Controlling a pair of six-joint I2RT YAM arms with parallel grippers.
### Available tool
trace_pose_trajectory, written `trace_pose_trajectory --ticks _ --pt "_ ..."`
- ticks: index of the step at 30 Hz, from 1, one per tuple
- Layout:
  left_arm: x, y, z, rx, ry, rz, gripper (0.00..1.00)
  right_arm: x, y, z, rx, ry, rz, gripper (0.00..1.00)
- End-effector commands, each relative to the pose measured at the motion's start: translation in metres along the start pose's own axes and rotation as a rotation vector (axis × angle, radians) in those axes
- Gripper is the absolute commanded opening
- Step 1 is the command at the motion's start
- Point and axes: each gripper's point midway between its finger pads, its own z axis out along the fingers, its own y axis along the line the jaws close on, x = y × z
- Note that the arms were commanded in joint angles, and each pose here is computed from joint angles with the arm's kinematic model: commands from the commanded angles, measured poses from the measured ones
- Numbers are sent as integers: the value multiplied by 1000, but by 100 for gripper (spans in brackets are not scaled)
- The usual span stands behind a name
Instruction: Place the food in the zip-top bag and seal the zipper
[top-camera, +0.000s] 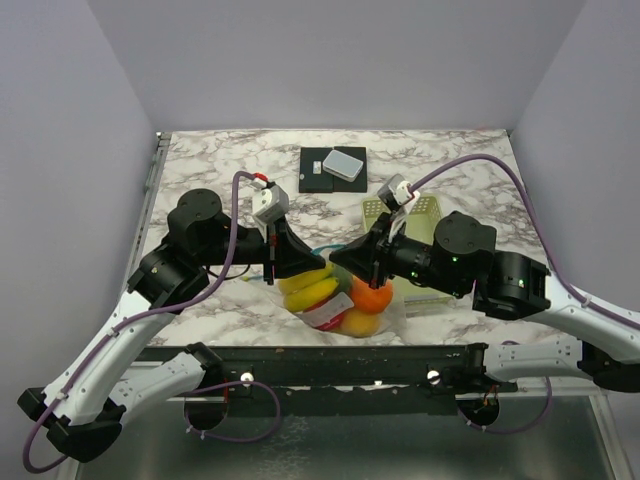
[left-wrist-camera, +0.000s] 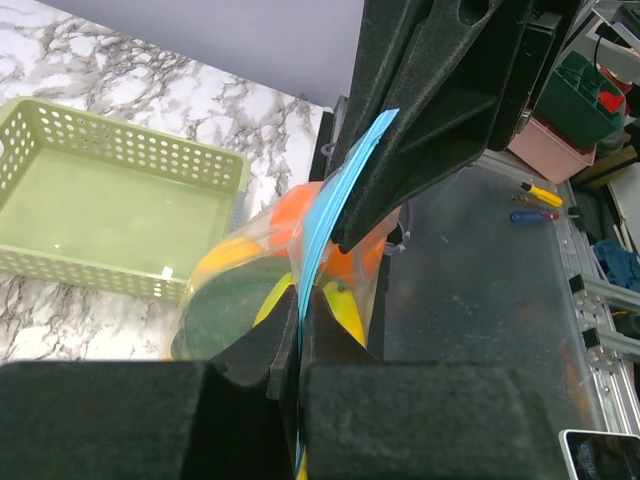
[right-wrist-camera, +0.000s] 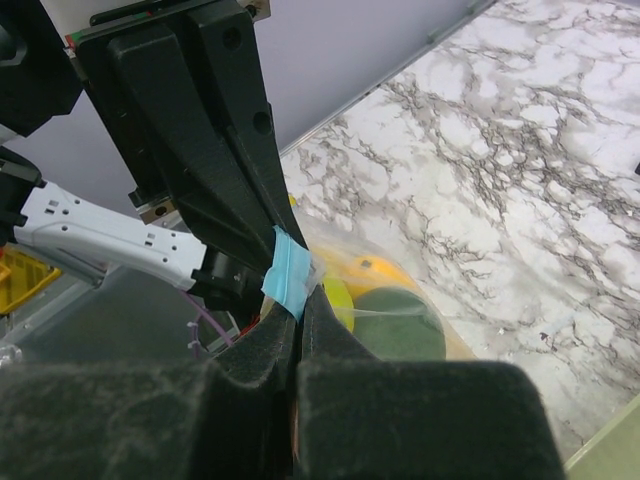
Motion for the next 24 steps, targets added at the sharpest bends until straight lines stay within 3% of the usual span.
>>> trace_pose_trajectory --ticks 1,6,11,13,24 --pt "-4 13 1 -74 -21 6 0 -24 2 -11 -7 -95 34 1" --pt "-9 26 1 -142 -37 16 0 -23 -11 -22 53 -110 45 13" --pt "-15 45 -1 -245 -56 29 0 -20 -31 -37 141 -128 61 36" --pt "-15 57 -1 -298 -58 27 0 -18 -40 -44 180 -142 68 41" --pt "-28 120 -22 -641 -66 114 0 -4 -77 -71 339 -164 94 49"
